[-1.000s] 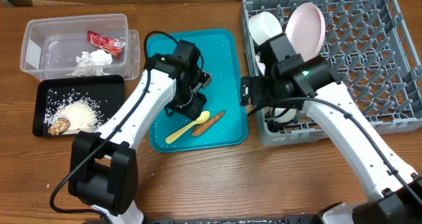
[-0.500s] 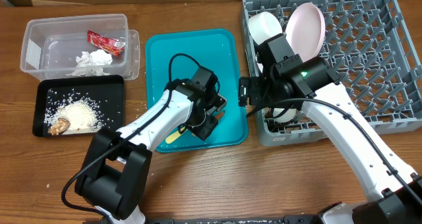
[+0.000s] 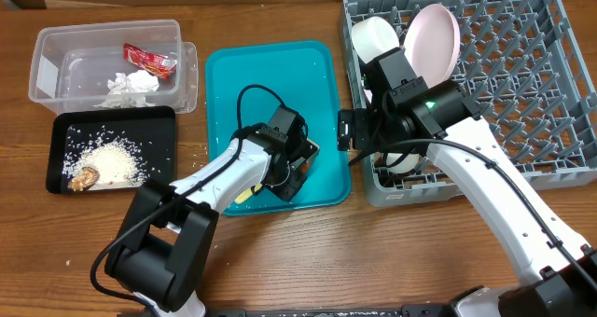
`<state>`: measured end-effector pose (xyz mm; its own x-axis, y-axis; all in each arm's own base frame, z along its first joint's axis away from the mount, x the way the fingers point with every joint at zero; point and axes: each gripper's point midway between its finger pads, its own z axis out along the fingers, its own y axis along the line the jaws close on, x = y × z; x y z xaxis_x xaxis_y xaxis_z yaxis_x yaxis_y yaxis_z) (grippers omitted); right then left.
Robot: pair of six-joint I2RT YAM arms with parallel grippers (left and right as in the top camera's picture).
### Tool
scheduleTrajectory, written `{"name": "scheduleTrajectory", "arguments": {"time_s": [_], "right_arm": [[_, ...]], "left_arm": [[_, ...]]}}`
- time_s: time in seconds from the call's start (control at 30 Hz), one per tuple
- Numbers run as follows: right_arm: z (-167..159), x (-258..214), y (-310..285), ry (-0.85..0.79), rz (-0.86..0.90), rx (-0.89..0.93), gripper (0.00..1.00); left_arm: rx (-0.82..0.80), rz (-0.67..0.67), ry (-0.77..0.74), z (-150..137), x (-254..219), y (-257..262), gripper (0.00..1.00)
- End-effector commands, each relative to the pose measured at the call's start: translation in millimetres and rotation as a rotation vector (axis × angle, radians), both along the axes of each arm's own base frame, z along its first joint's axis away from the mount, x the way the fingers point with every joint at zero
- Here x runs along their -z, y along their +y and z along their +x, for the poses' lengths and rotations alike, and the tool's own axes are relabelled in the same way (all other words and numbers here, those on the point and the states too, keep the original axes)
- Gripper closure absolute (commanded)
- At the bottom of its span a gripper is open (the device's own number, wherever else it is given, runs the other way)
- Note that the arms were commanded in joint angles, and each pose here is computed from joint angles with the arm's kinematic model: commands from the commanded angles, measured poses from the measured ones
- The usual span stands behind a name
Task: Sort waste into correct bins and load items into the dishwasher
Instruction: 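Reach the left gripper to the brown carrot and grasp it, then carry the carrot left and drop it onto the black tray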
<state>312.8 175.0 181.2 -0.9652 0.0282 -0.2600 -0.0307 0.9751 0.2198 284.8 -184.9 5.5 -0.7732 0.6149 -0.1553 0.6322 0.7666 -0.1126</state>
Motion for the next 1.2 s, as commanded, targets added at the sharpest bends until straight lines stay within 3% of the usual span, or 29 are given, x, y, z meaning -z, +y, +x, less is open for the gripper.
{"name": "scheduleTrajectory", "arguments": {"time_s": [0.0,0.17,0.37,0.43,0.6,0.73,0.9,1.17], "right_arm": [[7,-8,-1,-0.033,0.001,0.010,0.03],[8,-9,0,-0.037,0.004,0.010,0.03],[11,-10,2,-0.047,0.018,0.018,0.03],[10,-12,10,-0.037,0.064,0.026,0.03],[13,-9,39,-0.031,0.170,0.010,0.07],[13,9,67,0.001,0.188,0.017,0.07],[6,43,103,0.066,0.172,0.037,0.11],[-7,95,145,0.150,0.156,0.058,0.24]], "left_arm": [[-0.025,-0.016,-0.004,1,0,-1,0.96],[-0.107,-0.030,-0.001,14,-25,-5,0.96],[-0.294,-0.042,0.003,45,-122,13,0.96],[-0.429,0.000,-0.015,54,-160,44,0.96],[-0.798,0.116,-0.033,48,-189,136,0.96],[-1.043,0.130,0.014,37,-186,193,0.96],[-1.179,0.162,0.088,22,-149,236,0.96],[-1.382,0.139,0.059,20,-80,278,0.96]]}}
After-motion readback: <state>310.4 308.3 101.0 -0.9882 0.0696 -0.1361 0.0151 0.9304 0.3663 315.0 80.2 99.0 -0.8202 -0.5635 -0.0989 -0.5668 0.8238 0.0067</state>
